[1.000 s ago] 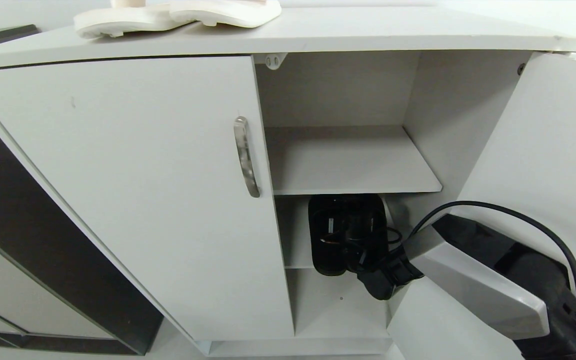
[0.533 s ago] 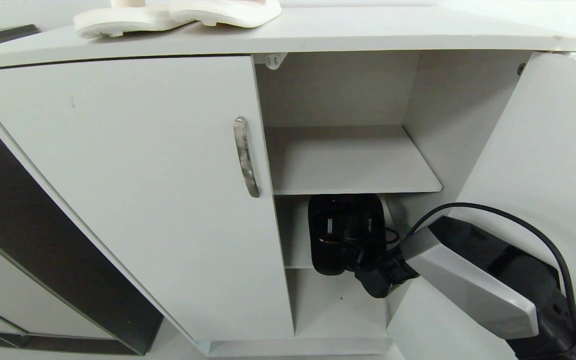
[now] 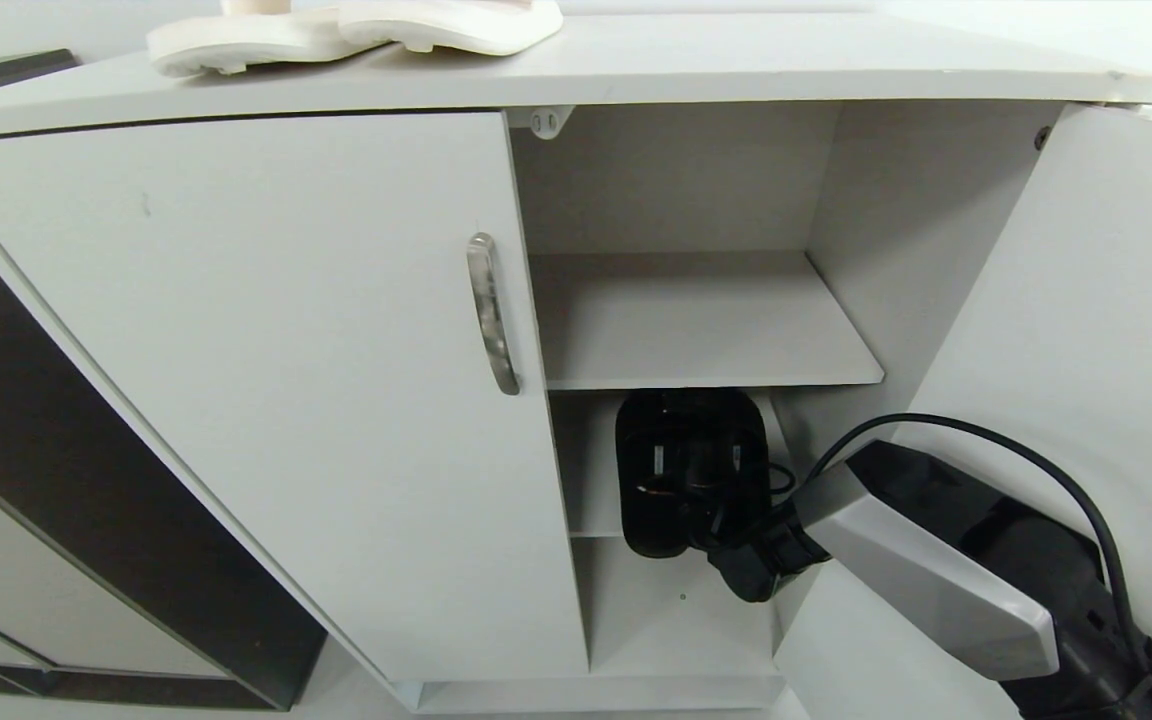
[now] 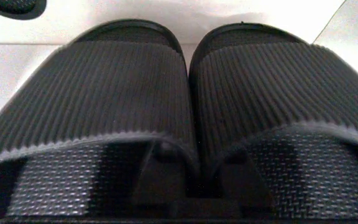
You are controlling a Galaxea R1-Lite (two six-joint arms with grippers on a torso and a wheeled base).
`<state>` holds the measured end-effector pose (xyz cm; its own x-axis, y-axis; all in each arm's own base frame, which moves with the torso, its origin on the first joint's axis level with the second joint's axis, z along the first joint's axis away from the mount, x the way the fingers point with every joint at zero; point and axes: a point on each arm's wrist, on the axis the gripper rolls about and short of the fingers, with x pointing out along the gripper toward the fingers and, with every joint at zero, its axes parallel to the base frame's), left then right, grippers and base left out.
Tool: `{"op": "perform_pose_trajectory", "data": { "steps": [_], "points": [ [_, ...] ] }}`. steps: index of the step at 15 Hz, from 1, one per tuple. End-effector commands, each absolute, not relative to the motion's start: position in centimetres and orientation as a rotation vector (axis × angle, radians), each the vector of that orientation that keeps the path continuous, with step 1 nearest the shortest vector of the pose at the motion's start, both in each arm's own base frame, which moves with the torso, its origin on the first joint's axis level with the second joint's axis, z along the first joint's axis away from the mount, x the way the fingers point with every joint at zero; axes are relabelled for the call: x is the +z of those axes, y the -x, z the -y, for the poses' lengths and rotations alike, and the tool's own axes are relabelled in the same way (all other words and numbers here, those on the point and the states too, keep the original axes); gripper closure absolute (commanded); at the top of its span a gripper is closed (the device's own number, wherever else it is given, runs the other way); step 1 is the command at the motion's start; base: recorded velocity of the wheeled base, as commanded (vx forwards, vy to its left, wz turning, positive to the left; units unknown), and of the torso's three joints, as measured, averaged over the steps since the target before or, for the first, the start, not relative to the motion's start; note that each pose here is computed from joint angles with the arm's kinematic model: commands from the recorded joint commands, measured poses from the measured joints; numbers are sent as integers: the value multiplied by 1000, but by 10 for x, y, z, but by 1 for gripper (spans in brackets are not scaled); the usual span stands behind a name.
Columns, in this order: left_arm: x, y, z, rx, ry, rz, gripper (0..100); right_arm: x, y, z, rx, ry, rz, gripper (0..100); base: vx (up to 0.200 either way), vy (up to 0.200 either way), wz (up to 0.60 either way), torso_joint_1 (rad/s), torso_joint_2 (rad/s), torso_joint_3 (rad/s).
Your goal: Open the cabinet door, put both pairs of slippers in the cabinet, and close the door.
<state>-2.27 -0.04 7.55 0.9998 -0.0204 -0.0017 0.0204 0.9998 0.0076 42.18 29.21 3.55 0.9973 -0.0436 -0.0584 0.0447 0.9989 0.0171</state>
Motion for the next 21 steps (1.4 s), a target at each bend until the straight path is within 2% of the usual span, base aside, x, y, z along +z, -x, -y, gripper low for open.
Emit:
{"op": "perform_pose_trajectory", "data": {
  "steps": [1, 5, 8, 12, 15, 21],
  "points": [
    [76, 23, 0, -20, -8, -1, 100, 32, -422, -292, -43, -15, -63, 0, 0, 0, 0, 0, 0, 0],
    [76, 23, 0, -21, -8, -3, 100, 29, -418, -291, -42, 6, -78, 0, 0, 0, 0, 0, 0, 0],
    [76, 23, 0, -21, -8, -3, 100, 41, -405, -289, -31, 10, -83, 0, 0, 0, 0, 0, 0, 0],
    [76, 23, 0, -21, -11, -3, 100, 60, -351, -292, 39, 8, -76, 0, 0, 0, 0, 0, 0, 0],
    [76, 23, 0, -21, -11, -1, 100, 58, -312, -283, 81, 7, -72, 0, 0, 0, 0, 0, 0, 0],
    [76, 23, 0, -23, -11, -3, 100, 68, -296, -275, 93, -3, -12, 0, 0, 0, 0, 0, 0, 0]
  ]
}}
